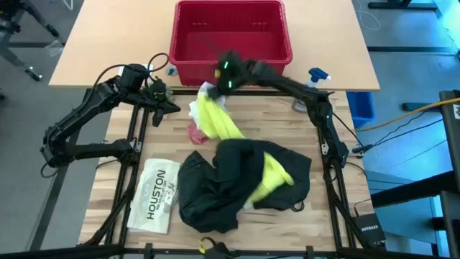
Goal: Fold laundry
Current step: Adjust the clothes
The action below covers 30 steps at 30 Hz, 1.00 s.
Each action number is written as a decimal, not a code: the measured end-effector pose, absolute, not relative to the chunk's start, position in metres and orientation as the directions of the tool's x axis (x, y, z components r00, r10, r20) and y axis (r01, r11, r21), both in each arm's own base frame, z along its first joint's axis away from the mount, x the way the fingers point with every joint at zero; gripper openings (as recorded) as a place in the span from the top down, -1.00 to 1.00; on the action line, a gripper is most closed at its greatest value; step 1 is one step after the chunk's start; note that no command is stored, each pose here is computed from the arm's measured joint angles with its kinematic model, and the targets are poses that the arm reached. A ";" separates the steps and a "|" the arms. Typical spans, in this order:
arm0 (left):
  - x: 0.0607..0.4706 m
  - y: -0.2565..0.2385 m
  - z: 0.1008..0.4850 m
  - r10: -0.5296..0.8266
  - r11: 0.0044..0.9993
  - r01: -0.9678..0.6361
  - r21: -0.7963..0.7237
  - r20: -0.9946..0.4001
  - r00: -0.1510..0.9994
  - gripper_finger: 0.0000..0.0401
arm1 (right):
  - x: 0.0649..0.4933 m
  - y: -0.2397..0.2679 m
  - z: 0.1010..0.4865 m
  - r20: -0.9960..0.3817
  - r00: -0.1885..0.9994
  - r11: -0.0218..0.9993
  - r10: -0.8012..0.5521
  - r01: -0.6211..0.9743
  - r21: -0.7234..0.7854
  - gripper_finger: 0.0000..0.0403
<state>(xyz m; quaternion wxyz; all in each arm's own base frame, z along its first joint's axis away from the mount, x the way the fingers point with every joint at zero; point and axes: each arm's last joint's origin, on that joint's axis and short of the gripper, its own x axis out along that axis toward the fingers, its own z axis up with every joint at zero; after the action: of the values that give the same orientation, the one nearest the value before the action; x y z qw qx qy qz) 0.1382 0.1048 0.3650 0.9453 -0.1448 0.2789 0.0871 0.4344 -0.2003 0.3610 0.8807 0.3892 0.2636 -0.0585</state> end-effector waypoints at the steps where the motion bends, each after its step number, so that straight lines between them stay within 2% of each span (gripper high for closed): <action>1: 0.138 0.105 0.365 0.085 0.944 -0.244 -0.223 -0.551 0.830 1.00 | 0.432 -0.205 0.382 -0.425 0.903 0.706 0.068 0.257 0.659 0.98; 4: 0.139 0.105 0.366 0.090 0.946 -0.242 -0.217 -0.542 0.835 1.00 | 0.420 -0.221 0.423 -0.162 0.987 0.714 -0.022 0.129 0.688 0.99; 6: 0.139 0.106 0.367 0.091 0.947 -0.241 -0.215 -0.539 0.838 1.00 | 0.415 -0.228 0.434 -0.089 0.994 0.717 -0.065 0.109 0.689 0.99; 8: 0.139 0.106 0.366 0.091 0.947 -0.240 -0.215 -0.539 0.837 1.00 | 0.409 -0.236 0.439 -0.089 0.991 0.708 -0.096 0.131 0.694 0.99; 12: 0.139 0.106 0.367 0.091 0.949 -0.237 -0.209 -0.538 0.838 1.00 | 0.409 -0.236 0.424 -0.194 0.977 0.669 -0.094 0.206 0.714 0.99; 16: 0.139 0.106 0.367 0.091 0.950 -0.235 -0.206 -0.538 0.838 1.00 | 0.401 -0.231 0.393 -0.473 0.879 0.636 -0.056 0.397 0.662 0.99; 18: 0.139 0.106 0.367 0.090 0.952 -0.231 -0.199 -0.538 0.838 1.00 | 0.394 -0.228 0.381 -0.585 0.810 0.657 -0.043 0.464 0.594 0.94; 21: 0.140 0.106 0.366 0.090 0.953 -0.229 -0.197 -0.539 0.838 1.00 | 0.388 -0.225 0.374 -0.658 0.753 0.698 -0.008 0.475 0.536 0.74; 25: 0.142 0.108 0.365 0.085 0.955 -0.223 -0.195 -0.543 0.836 1.00 | 0.393 -0.224 0.379 -0.604 0.797 0.721 0.006 0.415 0.555 0.26; 28: 0.144 0.110 0.363 0.081 0.953 -0.227 -0.202 -0.551 0.831 1.00 | 0.393 -0.221 0.378 -0.593 0.801 0.682 0.084 0.388 0.620 -0.11; 30: 0.144 0.110 0.362 0.073 0.951 -0.226 -0.210 -0.558 0.827 1.00 | 0.387 -0.215 0.371 -0.644 0.746 0.648 0.168 0.409 0.643 -0.29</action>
<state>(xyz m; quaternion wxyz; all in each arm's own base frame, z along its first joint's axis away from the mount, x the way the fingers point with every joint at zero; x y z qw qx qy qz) 0.1443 0.1099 0.3619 0.9461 -0.1346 0.2838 0.0789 0.3866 -0.2154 0.3711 0.8380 0.4134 0.3488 -0.0717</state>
